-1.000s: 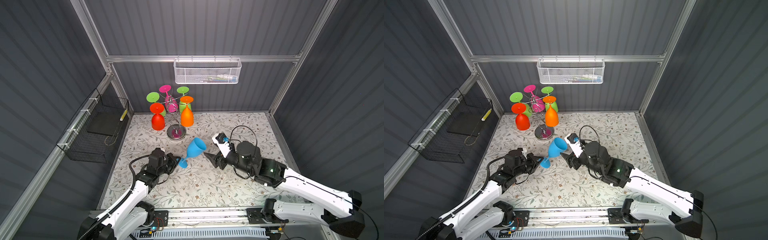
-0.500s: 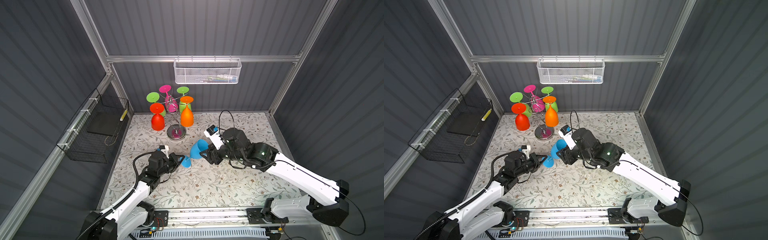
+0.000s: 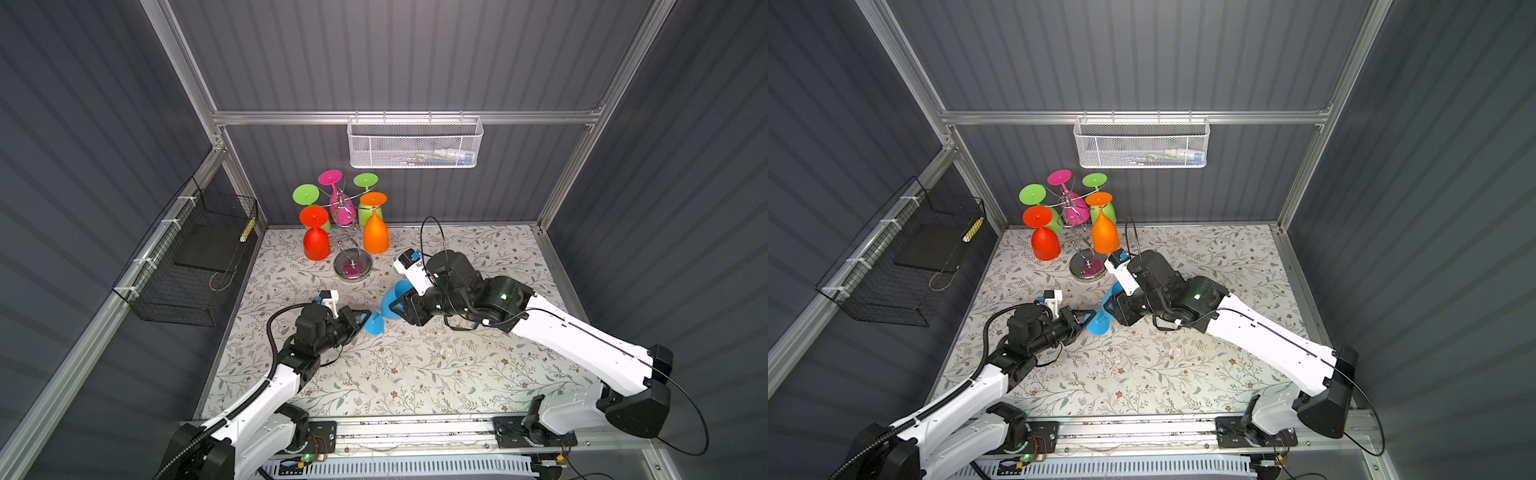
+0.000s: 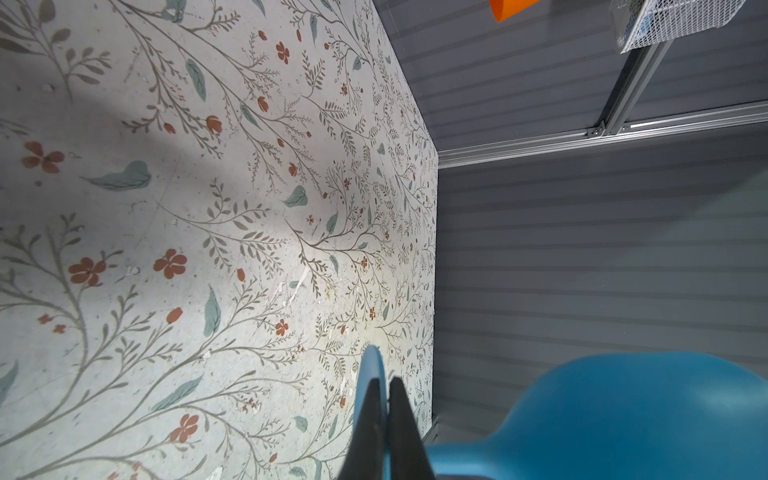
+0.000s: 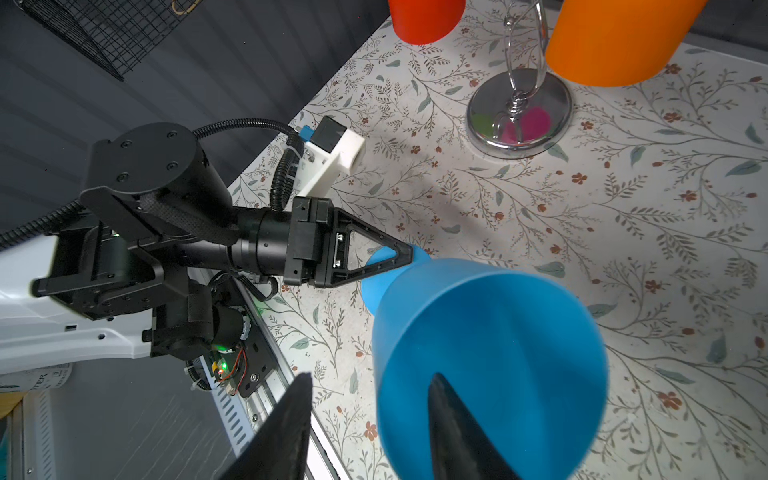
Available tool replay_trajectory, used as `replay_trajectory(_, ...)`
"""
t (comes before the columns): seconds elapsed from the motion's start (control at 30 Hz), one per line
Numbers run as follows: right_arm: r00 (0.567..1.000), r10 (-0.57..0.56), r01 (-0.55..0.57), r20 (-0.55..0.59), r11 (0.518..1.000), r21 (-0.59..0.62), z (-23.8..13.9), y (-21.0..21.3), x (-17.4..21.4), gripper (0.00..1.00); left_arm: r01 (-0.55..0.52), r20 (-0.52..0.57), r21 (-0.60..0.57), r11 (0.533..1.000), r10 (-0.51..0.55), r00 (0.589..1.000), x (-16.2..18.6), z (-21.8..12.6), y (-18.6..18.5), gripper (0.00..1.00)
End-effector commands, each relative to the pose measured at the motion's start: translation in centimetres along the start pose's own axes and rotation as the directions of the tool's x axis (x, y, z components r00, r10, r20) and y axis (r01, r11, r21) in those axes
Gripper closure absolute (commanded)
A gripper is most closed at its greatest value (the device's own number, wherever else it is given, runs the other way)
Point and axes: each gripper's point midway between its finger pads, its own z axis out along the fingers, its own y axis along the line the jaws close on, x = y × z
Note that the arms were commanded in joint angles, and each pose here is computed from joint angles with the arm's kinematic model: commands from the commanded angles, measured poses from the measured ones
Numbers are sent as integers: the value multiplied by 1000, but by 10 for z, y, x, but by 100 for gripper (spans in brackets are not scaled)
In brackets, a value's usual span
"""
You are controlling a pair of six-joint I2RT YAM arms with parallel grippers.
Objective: Take the wine glass off the wine glass rack
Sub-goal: 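Close the right gripper on the blue glass bowl while the left gripper opens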
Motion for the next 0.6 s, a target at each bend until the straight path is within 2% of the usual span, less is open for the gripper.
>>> replay_trajectory(0.0, 1000, 9, -9, 1, 1000, -21, -1, 7, -6, 57, -34, 7, 37, 999, 34, 999, -1, -3, -7, 100)
replay_trajectory(0.23, 1000, 18, -17, -19, 1000, 1, 10, 3, -3, 71, -32, 19, 43, 999, 31, 999, -1, -6, -7, 100)
replay_trajectory(0.37, 1000, 25, -25, -18, 1000, 9, 12, 2, -4, 92, -39, 25, 36, 999, 38, 999, -1, -8, -6, 100)
replay_trajectory(0.43, 999, 29, -28, -18, 999, 20, 13, -1, -4, 100, -49, 32, 31, 998, 48, 998, -2, -10, -7, 92)
replay_trajectory(0.57, 999, 40, -39, -21, 997, 64, 12, -10, -3, 100, -70, 43, 9, 998, 69, 997, -4, -14, -8, 69)
